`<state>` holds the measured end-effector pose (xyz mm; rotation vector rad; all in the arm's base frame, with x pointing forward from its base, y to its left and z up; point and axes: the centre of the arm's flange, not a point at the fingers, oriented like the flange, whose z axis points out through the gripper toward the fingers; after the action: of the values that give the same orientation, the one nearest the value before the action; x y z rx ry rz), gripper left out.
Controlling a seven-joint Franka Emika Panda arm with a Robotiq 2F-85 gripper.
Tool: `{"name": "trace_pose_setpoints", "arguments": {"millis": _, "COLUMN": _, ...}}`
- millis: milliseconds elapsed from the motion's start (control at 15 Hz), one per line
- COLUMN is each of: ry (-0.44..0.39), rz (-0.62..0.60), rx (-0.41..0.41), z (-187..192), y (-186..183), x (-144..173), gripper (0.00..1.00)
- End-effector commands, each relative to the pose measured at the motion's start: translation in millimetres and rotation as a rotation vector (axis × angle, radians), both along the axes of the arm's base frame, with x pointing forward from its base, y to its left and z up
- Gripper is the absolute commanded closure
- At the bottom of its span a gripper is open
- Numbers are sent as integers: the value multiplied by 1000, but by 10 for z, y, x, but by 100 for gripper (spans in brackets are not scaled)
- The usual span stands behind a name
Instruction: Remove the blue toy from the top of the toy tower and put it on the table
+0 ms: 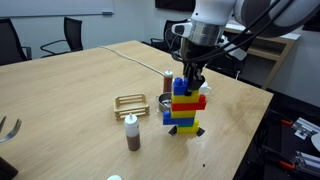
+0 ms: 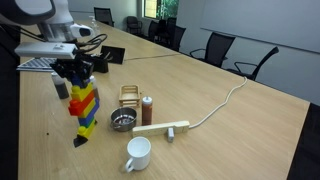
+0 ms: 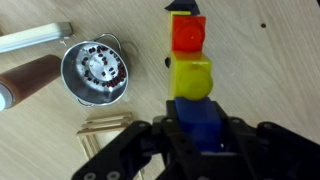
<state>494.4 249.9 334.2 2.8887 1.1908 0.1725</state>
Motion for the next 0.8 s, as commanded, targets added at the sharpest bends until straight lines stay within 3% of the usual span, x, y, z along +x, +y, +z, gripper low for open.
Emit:
{"name": "trace_pose_setpoints", "arguments": {"millis": 0, "ry": -6, "rz": 23, "rx": 6, "z": -5, "y": 2, "x": -19, "gripper": 90}}
{"name": "trace_pose_setpoints", "arguments": {"millis": 733, "ry": -24, "rz": 27, "rx": 2, "z": 63, "y": 31, "x": -14, "gripper": 90}}
